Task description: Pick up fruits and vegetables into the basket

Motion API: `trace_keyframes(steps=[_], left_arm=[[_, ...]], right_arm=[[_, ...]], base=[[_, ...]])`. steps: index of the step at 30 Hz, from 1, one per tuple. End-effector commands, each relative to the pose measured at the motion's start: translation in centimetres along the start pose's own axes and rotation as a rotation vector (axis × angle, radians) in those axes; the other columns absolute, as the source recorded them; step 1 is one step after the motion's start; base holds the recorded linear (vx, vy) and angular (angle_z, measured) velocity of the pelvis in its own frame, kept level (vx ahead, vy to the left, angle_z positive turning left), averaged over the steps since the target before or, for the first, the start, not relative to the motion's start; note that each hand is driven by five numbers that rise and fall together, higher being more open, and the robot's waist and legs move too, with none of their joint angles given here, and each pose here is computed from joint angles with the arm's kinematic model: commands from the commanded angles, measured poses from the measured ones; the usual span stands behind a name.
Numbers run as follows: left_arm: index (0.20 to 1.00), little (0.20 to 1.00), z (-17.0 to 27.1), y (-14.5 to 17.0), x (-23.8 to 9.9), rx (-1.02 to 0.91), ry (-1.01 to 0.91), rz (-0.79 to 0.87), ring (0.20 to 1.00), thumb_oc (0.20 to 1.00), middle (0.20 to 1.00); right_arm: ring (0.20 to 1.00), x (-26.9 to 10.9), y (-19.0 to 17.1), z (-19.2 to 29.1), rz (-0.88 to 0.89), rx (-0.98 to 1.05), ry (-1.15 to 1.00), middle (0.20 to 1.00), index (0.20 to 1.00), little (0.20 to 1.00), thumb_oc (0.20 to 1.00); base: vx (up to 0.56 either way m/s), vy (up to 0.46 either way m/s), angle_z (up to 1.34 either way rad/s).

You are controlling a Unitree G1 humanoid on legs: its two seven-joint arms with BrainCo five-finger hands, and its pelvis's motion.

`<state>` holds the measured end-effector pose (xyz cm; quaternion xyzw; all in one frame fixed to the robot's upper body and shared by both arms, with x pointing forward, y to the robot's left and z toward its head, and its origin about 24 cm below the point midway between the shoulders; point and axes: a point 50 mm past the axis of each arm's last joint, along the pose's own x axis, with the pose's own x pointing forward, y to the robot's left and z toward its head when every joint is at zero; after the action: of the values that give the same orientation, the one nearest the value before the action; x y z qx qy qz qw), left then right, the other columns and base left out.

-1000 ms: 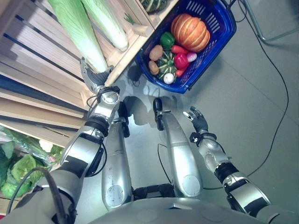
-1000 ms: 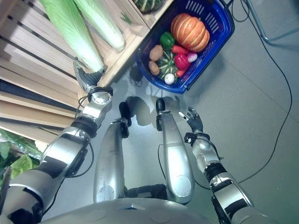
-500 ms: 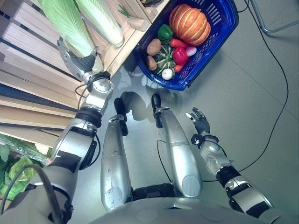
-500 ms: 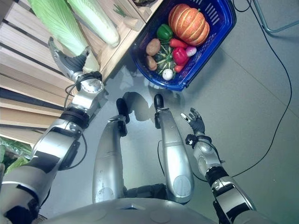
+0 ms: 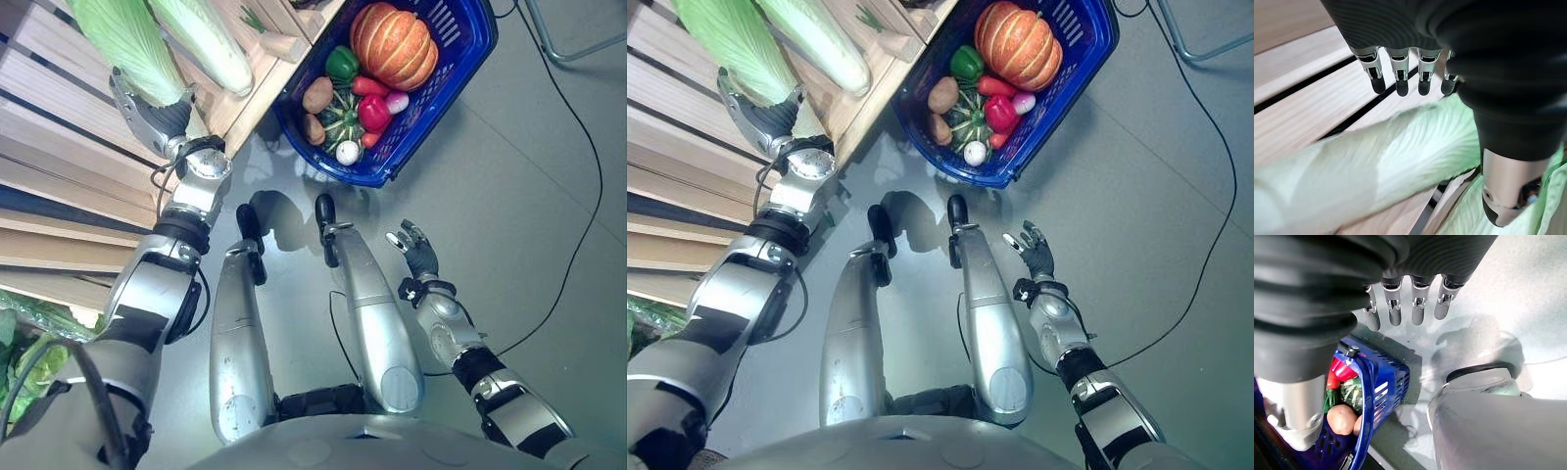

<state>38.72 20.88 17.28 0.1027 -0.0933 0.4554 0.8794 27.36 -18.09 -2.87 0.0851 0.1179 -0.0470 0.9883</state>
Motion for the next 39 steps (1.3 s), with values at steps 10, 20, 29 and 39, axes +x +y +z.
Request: trace_keyframes(steps=[10,20,29,39], left_arm=[[1.000,1.000,-2.3,-2.4,-2.8,-0.030,0.296,-0.124,1.000,1.000,1.000],[0.200,0.200,-1.5,-2.3,-2.5,-0.005,0.274,-0.080,0.200,0.200,0.200],[0.200,0.200,-1.5,-1.8,-1.8,0.062,0.235,-0.051,0.200,0.200,0.200],[0.200,0.200,-1.8,-1.1,-1.0,0.129,0.209,-0.010,0.200,0.200,0.200]], right_arm=[[1.000,-0.5,1.7,1.0,0.017,0.039,-0.059,1.000,1.000,1.000,1.000],[1.000,-0.4,1.9,1.5,0.016,0.072,-0.092,1.000,1.000,1.000,1.000],[1.000,-0.6,1.9,1.3,0.023,0.082,-0.098,1.000,1.000,1.000,1.000],[1.000,-0.8,2.0,1.1,0.032,0.079,-0.101,1.000,1.000,1.000,1.000]], base=[[0.00,-0.025,-0.04],[0.00,-0.038,-0.01],[0.00,0.000,0.00],[0.00,0.000,0.00]])
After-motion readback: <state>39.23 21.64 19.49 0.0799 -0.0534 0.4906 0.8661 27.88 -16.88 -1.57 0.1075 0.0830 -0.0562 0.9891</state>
